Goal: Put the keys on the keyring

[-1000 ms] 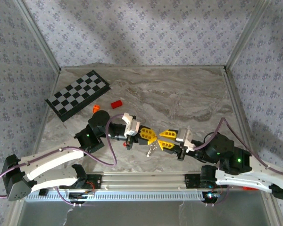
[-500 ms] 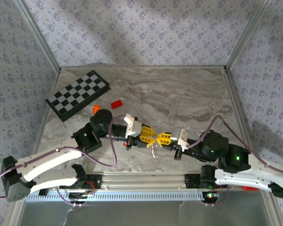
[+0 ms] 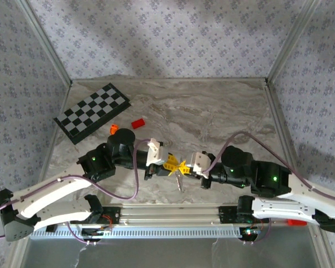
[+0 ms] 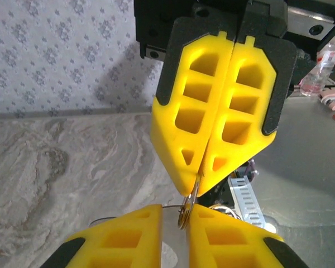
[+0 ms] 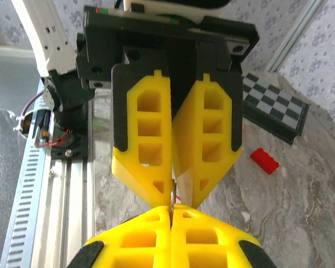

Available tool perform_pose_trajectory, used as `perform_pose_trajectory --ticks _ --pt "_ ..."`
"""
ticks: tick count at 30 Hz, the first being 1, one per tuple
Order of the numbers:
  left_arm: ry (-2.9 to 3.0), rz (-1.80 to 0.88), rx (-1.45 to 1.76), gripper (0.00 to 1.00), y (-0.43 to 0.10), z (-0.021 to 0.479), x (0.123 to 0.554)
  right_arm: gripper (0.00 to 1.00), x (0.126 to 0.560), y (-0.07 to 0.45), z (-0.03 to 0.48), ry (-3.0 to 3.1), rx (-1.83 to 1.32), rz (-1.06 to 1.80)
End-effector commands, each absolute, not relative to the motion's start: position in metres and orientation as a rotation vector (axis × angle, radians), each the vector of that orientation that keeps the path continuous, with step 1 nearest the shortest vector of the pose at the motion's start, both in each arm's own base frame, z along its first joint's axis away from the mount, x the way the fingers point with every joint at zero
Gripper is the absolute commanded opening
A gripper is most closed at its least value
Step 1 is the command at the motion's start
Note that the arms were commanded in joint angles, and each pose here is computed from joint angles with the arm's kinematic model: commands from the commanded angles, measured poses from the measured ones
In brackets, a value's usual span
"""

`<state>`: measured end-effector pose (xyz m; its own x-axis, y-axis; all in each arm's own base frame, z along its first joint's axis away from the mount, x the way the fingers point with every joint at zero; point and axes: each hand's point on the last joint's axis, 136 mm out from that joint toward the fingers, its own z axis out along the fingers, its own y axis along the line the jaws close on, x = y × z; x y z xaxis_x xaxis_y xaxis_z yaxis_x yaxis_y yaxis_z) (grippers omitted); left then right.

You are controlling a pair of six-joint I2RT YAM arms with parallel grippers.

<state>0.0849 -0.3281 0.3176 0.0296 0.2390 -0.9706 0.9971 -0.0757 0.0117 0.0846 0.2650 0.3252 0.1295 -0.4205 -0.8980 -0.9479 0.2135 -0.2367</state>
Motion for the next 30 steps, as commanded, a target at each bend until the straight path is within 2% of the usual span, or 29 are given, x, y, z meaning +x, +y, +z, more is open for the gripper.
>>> perform_pose_trajectory --ticks 1,6,14,30 --pt "1.277 -1.107 1.449 0.17 -0.3225 0.3376 0.0802 0.0 0.0798 0.2645 0.3378 1.432 -1.403 0.672" --pt "1.278 -1.103 1.446 0.16 -0.3189 0.3373 0.0788 0.0 0.0825 0.2654 0.3366 1.449 -1.405 0.669" --pt "1.282 -1.104 1.454 0.09 -0.319 0.3348 0.0782 0.0 0.0817 0.2679 0.3357 1.447 -1.406 0.688" --pt "1.281 -1.114 1.453 0.18 -0.3194 0.3333 0.0774 0.0 0.0771 0.2711 0.3384 1.412 -1.403 0.742"
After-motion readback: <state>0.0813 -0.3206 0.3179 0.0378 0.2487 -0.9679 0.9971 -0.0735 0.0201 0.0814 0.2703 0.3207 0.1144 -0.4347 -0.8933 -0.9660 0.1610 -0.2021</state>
